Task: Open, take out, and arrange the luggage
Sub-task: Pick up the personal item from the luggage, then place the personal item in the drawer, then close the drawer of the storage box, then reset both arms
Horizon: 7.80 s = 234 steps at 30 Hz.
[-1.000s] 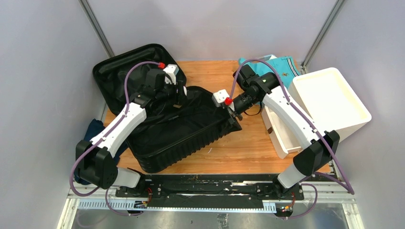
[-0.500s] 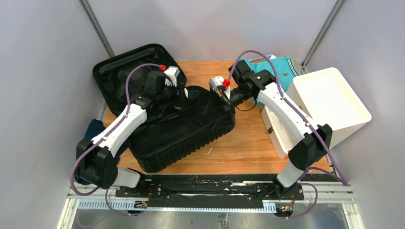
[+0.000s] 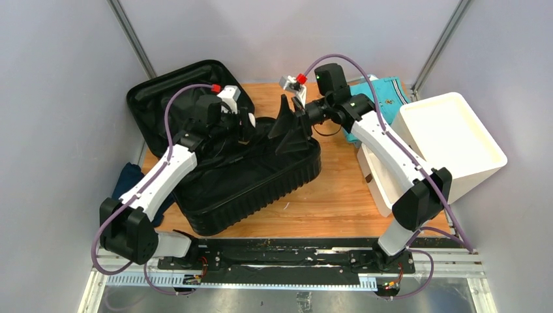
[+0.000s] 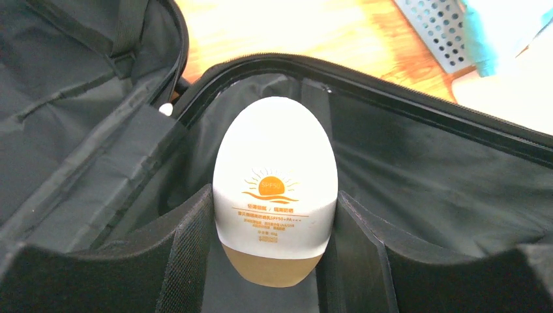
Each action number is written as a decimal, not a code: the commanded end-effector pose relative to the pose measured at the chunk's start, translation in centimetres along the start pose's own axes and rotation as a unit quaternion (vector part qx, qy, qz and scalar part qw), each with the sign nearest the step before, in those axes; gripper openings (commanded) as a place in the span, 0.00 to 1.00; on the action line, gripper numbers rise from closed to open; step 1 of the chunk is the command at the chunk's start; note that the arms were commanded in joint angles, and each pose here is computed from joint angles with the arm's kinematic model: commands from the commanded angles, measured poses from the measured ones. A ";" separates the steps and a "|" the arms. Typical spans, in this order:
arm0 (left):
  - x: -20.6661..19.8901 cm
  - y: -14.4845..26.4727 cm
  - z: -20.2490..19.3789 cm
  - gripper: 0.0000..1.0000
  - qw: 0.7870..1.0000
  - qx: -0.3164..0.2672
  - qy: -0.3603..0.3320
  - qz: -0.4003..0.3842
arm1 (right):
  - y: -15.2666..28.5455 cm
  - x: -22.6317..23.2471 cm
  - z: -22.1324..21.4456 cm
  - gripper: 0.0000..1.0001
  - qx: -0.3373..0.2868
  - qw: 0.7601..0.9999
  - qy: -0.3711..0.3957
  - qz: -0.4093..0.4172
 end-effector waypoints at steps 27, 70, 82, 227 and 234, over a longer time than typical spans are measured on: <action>-5.3 3.5 4.2 0.12 0.951 -0.190 -0.194 -0.145 | 0.0 -9.3 2.1 0.70 -0.109 0.936 -0.253 -0.221; -6.0 9.7 6.1 1.00 0.961 -0.209 -0.156 -0.087 | 10.6 -5.3 3.4 0.00 -0.111 0.985 -0.042 -0.127; -4.1 10.2 5.7 1.00 0.964 -0.217 -0.150 -0.015 | 19.8 -4.2 -1.0 0.00 0.031 0.895 0.080 -0.438; -3.6 25.2 22.9 1.00 0.946 -0.315 -0.072 0.032 | 32.3 6.9 11.6 1.00 -0.281 0.620 0.088 -0.727; -3.6 25.0 22.3 1.00 0.946 -0.315 -0.069 0.031 | 32.3 6.9 11.3 1.00 -0.276 0.622 0.089 -0.727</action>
Point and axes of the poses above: each gripper's point midway between its finger pads, its own y axis back along the fingers, its own x axis along the line the jaws close on, z = x × y, the point moved 4 cm from there along y, back along the fingers, and after that the axes turned 11 degrees about -y, right-handed, at the moved point
